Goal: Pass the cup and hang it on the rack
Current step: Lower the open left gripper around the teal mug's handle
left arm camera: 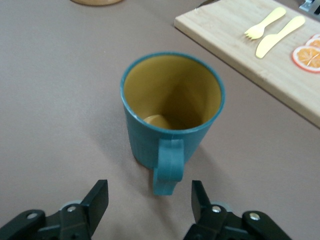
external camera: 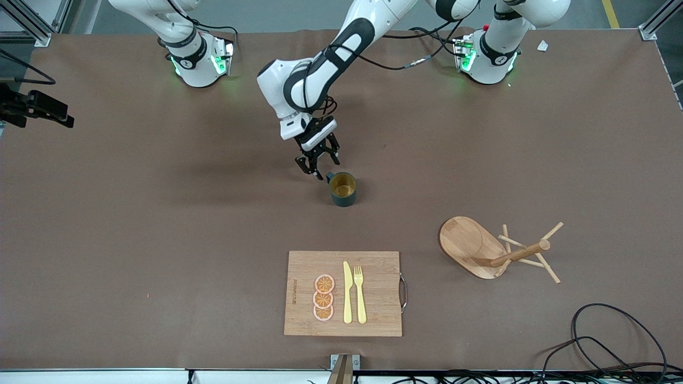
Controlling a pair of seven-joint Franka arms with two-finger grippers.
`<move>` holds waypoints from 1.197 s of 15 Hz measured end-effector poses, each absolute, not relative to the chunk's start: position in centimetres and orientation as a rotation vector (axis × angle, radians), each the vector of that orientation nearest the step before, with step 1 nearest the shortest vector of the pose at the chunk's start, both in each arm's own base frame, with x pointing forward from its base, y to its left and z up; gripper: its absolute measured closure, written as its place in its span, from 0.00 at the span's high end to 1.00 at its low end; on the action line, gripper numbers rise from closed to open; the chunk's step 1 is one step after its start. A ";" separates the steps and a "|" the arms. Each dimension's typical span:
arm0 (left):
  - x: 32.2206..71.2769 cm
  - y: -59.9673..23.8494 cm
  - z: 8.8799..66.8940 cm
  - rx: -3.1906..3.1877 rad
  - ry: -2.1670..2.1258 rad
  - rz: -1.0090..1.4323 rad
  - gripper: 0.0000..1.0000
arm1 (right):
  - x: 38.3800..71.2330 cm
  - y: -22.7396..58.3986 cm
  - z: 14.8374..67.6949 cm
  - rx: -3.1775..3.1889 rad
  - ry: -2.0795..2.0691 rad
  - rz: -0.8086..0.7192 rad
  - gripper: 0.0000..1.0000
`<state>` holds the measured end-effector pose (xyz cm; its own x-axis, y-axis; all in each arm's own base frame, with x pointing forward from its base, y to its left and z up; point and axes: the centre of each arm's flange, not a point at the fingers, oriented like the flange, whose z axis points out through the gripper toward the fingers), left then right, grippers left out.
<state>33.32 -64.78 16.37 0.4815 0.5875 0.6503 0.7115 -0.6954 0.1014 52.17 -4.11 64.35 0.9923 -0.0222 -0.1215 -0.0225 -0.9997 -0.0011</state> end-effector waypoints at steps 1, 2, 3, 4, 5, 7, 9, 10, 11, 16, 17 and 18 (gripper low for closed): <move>33.4 -64.7 15.7 -2.545 -1.122 -1.009 0.74 | 51.8 -4.1 64.7 -3.133 0.036 0.180 1.00; 33.4 -64.6 15.3 -2.545 -1.118 -1.008 0.72 | 51.6 -4.2 65.2 -3.134 0.037 0.167 1.00; 33.5 -64.6 15.2 -2.544 -1.118 -1.009 0.72 | 51.3 -4.2 65.5 -3.134 0.037 0.156 1.00; 33.5 -64.6 15.2 -2.545 -1.119 -1.010 0.67 | 51.1 -4.2 65.8 -3.134 0.039 0.146 1.00; 33.6 -64.7 15.3 -2.546 -1.121 -1.012 0.67 | 50.9 -4.3 66.1 -3.135 0.042 0.138 1.00; 33.6 -64.7 15.4 -2.547 -1.123 -1.013 0.65 | 50.5 -4.4 66.7 -3.135 0.047 0.120 1.00; 33.6 -64.7 15.4 -2.547 -1.124 -1.013 0.63 | 50.2 -4.4 67.2 -3.135 0.046 0.105 1.00; 33.7 -64.7 15.4 -2.546 -1.124 -1.014 0.60 | 50.1 -4.4 67.3 -3.135 0.046 0.102 1.00; 33.7 -64.7 15.5 -2.545 -1.125 -1.015 0.59 | 50.0 -4.4 67.3 -3.135 0.046 0.101 1.00; 34.3 -64.4 15.5 -2.538 -1.128 -1.025 0.54 | 50.0 -4.8 66.8 -3.131 0.057 0.118 1.00; 34.3 -64.5 15.6 -2.542 -1.128 -1.025 0.48 | 50.0 -5.0 66.8 -3.130 0.063 0.121 1.00; 34.3 -64.5 15.6 -2.548 -1.128 -1.024 0.45 | 50.0 -5.1 66.7 -3.128 0.066 0.123 1.00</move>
<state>34.32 -64.51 15.59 0.4771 0.5880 0.6531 0.7066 -0.6985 0.1128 49.97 -5.13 66.72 0.9960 -0.0415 -0.0790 -0.0423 -0.9991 -0.0085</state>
